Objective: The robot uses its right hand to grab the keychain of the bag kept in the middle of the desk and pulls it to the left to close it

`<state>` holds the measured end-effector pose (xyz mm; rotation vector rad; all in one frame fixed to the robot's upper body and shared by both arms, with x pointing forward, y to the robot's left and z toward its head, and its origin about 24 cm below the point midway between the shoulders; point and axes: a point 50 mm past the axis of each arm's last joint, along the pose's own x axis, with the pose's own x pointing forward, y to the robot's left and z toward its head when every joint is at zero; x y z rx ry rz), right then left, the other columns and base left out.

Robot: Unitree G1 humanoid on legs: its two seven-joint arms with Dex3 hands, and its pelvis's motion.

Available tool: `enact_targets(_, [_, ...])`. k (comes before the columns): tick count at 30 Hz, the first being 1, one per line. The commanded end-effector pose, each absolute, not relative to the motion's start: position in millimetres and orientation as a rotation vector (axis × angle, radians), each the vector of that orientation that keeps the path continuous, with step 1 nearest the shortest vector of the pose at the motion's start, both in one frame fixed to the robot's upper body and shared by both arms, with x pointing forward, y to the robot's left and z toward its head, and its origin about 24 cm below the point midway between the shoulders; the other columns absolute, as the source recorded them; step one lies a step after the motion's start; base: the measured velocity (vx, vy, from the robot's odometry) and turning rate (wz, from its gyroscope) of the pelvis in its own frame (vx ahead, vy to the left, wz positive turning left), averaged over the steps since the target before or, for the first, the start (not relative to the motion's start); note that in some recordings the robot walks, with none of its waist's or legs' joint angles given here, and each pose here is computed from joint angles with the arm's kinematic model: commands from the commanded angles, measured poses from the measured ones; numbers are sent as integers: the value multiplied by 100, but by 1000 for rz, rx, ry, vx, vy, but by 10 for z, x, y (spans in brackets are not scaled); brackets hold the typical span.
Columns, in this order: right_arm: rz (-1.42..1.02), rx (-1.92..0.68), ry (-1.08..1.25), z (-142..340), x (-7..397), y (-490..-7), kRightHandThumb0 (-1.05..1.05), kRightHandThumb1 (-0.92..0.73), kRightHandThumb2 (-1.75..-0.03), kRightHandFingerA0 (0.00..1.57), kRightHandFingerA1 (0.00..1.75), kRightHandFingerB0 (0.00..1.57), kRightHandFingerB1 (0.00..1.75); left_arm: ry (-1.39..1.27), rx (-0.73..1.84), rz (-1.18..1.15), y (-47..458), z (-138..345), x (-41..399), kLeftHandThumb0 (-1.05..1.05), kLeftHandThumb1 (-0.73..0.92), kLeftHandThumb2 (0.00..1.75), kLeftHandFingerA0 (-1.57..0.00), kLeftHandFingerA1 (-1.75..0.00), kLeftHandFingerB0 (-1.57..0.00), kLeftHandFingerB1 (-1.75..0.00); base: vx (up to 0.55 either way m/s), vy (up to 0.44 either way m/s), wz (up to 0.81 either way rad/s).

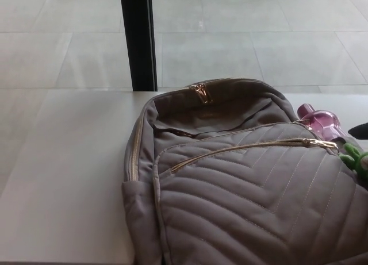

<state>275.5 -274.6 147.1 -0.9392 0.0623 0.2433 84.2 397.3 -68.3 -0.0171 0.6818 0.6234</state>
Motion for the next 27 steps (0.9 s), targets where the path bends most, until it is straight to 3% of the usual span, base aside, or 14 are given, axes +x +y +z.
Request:
enact_targets(1, [280,-1083,101,1443,2702,-2757,-66,-67,-100,47,58,33,49,661,-5,655,4048,-621,827,-97,43,74,-78,-129,-42,-106,0,0,0])
enact_targets(2, [283,-1116,117,1431,2693,-2762,-64,-84,-65,53,46,39,33,660,-15,659,4051,-623,825,-102,28,100,-82,-123,-39,-93,0,0,0])
enact_targets(5, [290,-1132,141,1399,2678,-2785,-65,-83,-65,52,48,39,33,664,-21,669,4056,-631,822,-102,27,101,-82,-123,-48,-99,0,0,0])
enact_targets(6, [291,-1158,168,1363,2664,-2809,-64,-83,-65,52,46,39,33,664,-20,668,4053,-632,825,-97,45,75,-72,-128,-49,-105,0,0,0])
enact_targets(9, [294,-1196,174,1350,2664,-2816,-64,-83,-65,54,46,39,34,663,-21,665,4051,-633,822,-99,45,73,-75,-128,-50,-108,0,0,0])
enact_targets(10, [302,-1224,181,1322,2657,-2819,-62,-66,-98,49,61,33,49,656,-24,662,4049,-630,821,-102,46,72,-78,-128,-54,-109,0,0,0])
enact_targets(11, [305,-1237,182,1318,2660,-2819,-62,-66,-98,49,61,33,49,652,-27,662,4046,-630,824,-102,46,72,-78,-128,-54,-109,0,0,0])
enact_targets(12, [305,-1244,185,1308,2662,-2815,-61,-65,-97,50,62,33,49,656,-24,664,4047,-631,824,-102,47,72,-78,-127,-54,-108,0,0,0])
enact_targets(13, [309,-1245,186,1295,2662,-2803,-56,-79,-65,56,52,40,34,661,-19,663,4049,-633,822,-97,48,74,-75,-127,-52,-106,0,0,0])
enact_targets(22, [374,-1179,67,1292,2723,-2507,-47,-75,-63,60,54,43,35,661,10,627,4019,-638,856,-93,52,78,-75,-121,-49,-103,0,0,0])
enact_targets(24, [374,-1170,55,1293,2737,-2457,-48,-75,-63,60,55,43,35,661,19,616,4014,-638,856,-95,40,99,-79,-115,-53,-96,0,0,0])
enact_targets(25, [371,-1158,43,1283,2748,-2434,-50,-61,-93,58,66,36,50,663,29,617,4014,-638,854,-91,56,79,-75,-118,-46,-103,0,0,0])
enact_targets(26, [369,-1145,27,1283,2750,-2407,-46,-75,-63,65,60,44,35,665,32,620,4014,-639,856,-94,57,77,-74,-118,-48,-100,0,0,0])
enact_targets(27, [365,-1140,8,1282,2749,-2392,-43,-74,-63,69,63,44,36,663,35,616,4013,-639,855,-95,59,76,-74,-118,-46,-103,0,0,0])
